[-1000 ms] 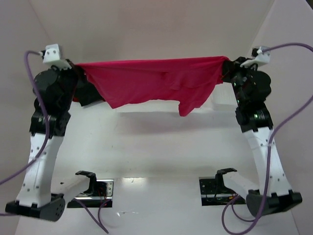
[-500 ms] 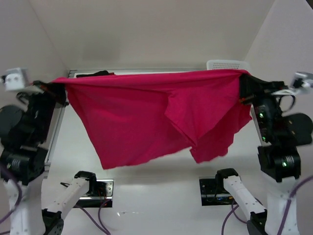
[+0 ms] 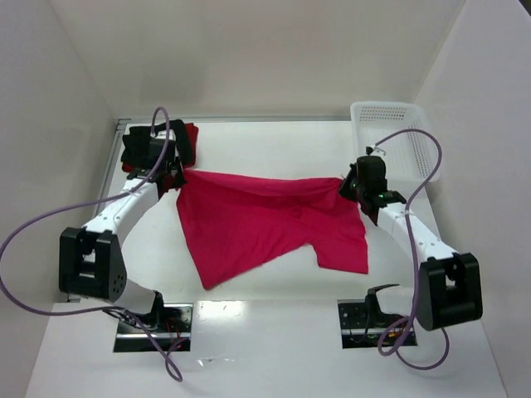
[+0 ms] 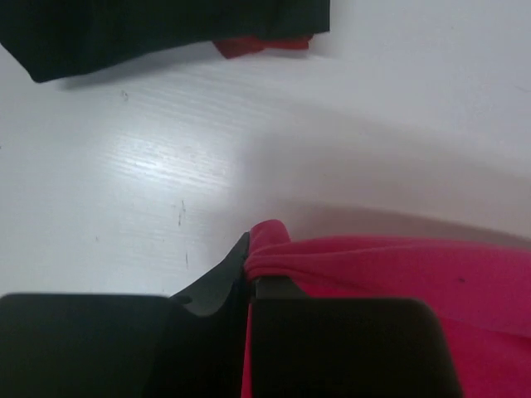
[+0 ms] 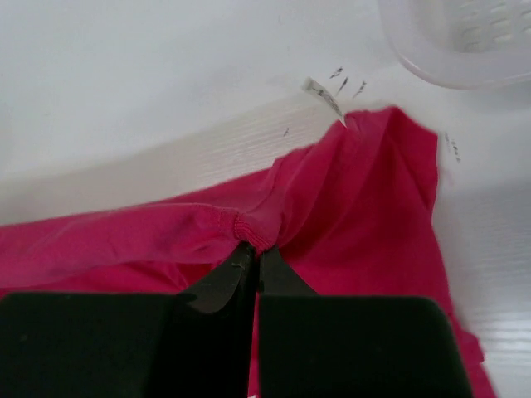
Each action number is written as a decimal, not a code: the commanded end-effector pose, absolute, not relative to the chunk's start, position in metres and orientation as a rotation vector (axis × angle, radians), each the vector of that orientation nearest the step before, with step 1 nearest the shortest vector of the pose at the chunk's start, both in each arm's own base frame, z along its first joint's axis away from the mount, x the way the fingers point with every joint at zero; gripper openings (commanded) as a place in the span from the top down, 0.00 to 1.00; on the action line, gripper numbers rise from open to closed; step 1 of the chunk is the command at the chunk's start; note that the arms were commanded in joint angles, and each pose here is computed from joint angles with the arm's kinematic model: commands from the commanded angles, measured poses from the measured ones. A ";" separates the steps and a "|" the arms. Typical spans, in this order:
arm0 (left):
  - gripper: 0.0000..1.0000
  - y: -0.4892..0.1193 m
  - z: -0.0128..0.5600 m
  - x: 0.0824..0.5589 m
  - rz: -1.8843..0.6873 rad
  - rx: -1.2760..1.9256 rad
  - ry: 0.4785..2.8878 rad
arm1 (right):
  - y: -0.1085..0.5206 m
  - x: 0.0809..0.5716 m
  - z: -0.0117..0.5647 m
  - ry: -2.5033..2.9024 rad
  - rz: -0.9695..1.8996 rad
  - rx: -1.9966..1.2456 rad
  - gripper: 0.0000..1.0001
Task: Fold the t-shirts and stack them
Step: Flatten out the tshirt
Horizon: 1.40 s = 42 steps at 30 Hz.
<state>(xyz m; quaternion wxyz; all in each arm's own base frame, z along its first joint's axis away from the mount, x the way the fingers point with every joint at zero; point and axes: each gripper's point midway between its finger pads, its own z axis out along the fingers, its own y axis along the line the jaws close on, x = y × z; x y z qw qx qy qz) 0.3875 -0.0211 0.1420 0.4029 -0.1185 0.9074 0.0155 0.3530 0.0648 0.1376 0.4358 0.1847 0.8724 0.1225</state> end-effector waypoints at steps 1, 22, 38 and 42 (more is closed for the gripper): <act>1.00 -0.013 0.143 0.432 0.064 -0.377 2.164 | 0.071 0.396 0.167 1.978 0.357 0.509 1.00; 1.00 -0.028 0.136 0.480 -0.062 -0.370 2.140 | 0.220 0.394 0.166 2.110 0.538 -0.045 0.00; 1.00 -0.020 0.138 0.477 -0.041 -0.374 2.130 | 0.185 0.362 0.064 2.461 0.123 -0.004 0.31; 1.00 -0.022 0.138 0.477 -0.051 -0.369 2.132 | 0.190 0.359 0.059 2.467 0.165 -0.017 0.36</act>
